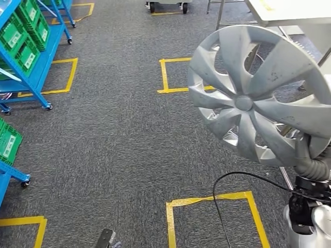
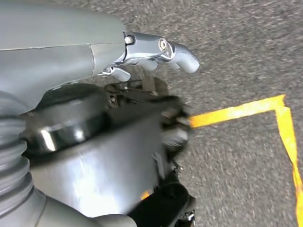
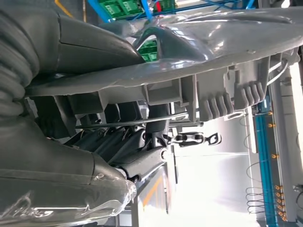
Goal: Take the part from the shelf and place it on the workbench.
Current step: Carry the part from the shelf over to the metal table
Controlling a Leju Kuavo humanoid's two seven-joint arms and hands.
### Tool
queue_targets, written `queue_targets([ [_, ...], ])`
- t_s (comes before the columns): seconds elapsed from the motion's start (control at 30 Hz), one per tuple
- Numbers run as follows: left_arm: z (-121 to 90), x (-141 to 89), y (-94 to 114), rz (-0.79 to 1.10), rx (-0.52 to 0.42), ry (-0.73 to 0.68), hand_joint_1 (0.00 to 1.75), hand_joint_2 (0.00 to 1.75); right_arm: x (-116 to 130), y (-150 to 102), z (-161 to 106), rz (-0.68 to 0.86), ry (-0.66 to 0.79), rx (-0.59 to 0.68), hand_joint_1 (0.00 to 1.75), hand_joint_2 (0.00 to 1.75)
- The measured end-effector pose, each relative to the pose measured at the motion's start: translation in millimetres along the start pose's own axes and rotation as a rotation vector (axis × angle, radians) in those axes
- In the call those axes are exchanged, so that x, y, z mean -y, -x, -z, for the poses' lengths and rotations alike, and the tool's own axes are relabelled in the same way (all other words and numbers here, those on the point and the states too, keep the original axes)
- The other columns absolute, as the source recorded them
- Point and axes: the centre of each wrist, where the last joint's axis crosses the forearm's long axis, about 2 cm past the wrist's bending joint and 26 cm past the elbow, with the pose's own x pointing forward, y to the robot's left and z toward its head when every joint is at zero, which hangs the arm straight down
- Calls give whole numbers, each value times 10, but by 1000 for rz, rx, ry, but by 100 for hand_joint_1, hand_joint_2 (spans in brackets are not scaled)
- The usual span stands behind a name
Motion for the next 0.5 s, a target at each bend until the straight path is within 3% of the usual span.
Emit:
queue_targets([
  [0.5,-7,-5,14,-15,0,-6,0,175,-101,67,43,-14,-27,-13,175,175],
])
